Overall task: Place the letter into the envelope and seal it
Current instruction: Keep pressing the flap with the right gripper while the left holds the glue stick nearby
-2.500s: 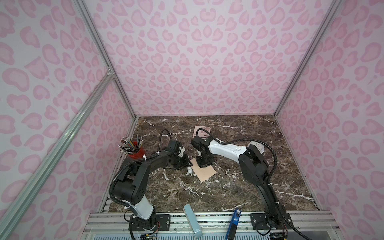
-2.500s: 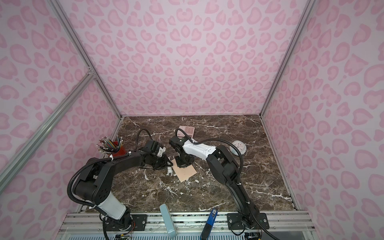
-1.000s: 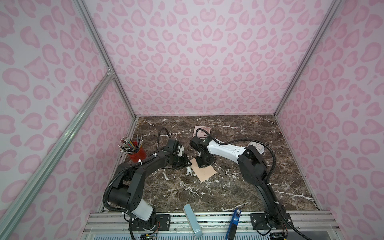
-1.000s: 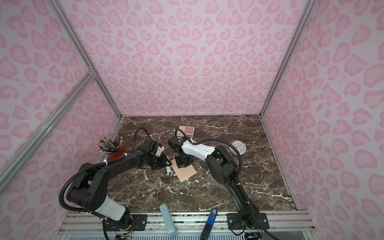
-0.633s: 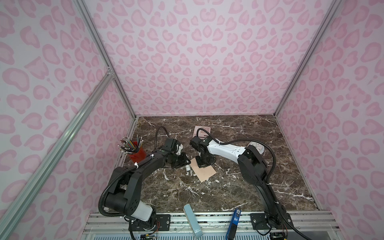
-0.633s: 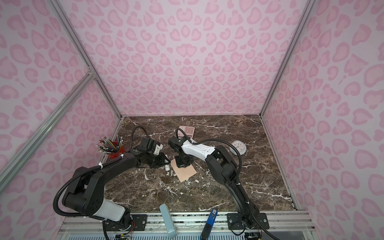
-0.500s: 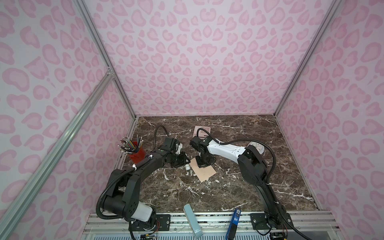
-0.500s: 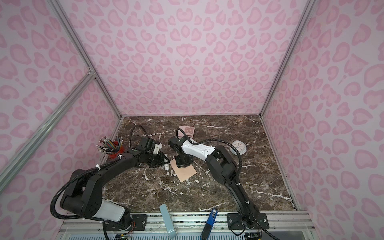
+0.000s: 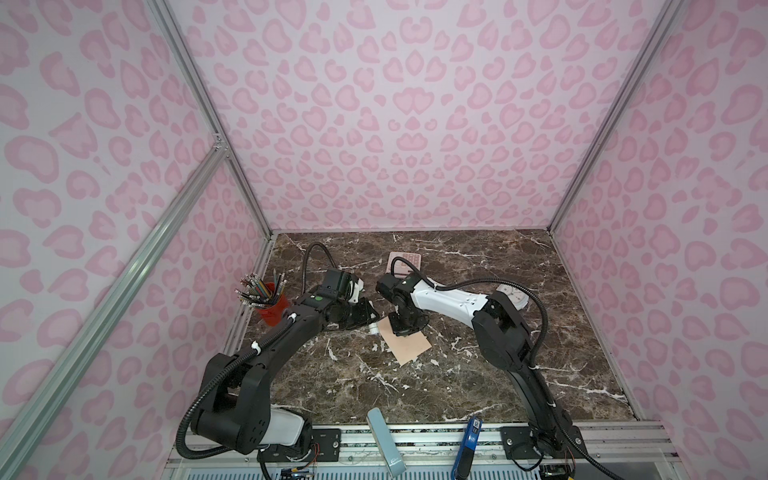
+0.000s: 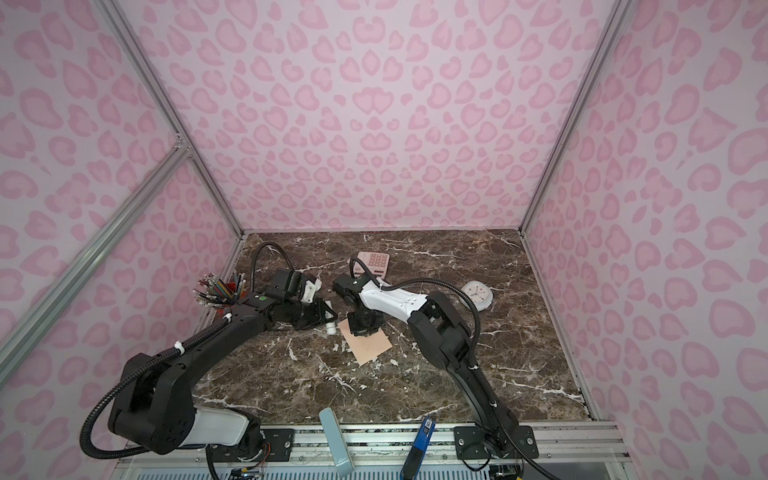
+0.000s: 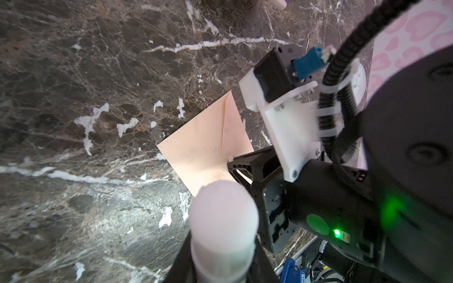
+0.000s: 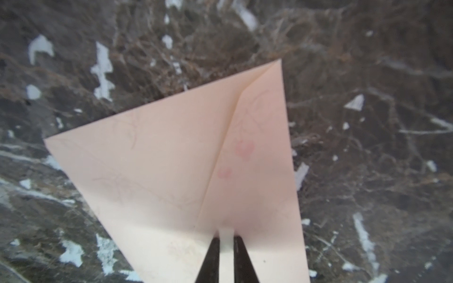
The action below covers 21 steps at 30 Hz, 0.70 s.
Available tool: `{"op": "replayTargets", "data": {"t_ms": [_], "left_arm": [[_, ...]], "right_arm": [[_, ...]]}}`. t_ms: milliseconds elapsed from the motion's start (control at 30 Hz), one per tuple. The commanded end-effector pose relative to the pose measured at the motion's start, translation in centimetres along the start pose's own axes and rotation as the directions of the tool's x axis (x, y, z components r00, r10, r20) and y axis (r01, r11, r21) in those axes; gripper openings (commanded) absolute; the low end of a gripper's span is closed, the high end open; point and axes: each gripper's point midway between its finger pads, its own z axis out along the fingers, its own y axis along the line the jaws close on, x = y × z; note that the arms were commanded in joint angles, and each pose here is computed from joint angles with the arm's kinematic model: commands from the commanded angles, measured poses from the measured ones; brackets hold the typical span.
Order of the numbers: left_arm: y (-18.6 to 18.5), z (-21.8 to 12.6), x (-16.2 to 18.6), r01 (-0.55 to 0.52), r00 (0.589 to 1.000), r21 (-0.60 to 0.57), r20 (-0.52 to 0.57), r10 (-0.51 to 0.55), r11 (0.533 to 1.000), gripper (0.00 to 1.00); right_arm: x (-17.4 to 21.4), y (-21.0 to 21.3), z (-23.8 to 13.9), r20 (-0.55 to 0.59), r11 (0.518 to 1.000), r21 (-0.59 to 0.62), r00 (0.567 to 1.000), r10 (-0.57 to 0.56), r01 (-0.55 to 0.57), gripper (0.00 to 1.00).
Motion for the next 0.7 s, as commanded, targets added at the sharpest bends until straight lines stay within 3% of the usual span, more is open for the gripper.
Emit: {"op": "replayTargets", "data": {"t_ms": [0,667], "left_arm": [[-0.29,-0.68,-0.23,-0.021,1.000,-0.005,0.012,0.021,1.000,0.04],[-0.52,-1.61,-0.10,-0.027,0.999,-0.005,0.032,0.027,1.000,0.04]], "right_arm": [[3.78,2.68,6.66,-0.210,0.994,-0.104,0.978,-0.004,-0.019,0.16],[3.87,3.58,7.12,-0.208,0.994,-0.111,0.978,-0.008,-0.016,0.26]]}}
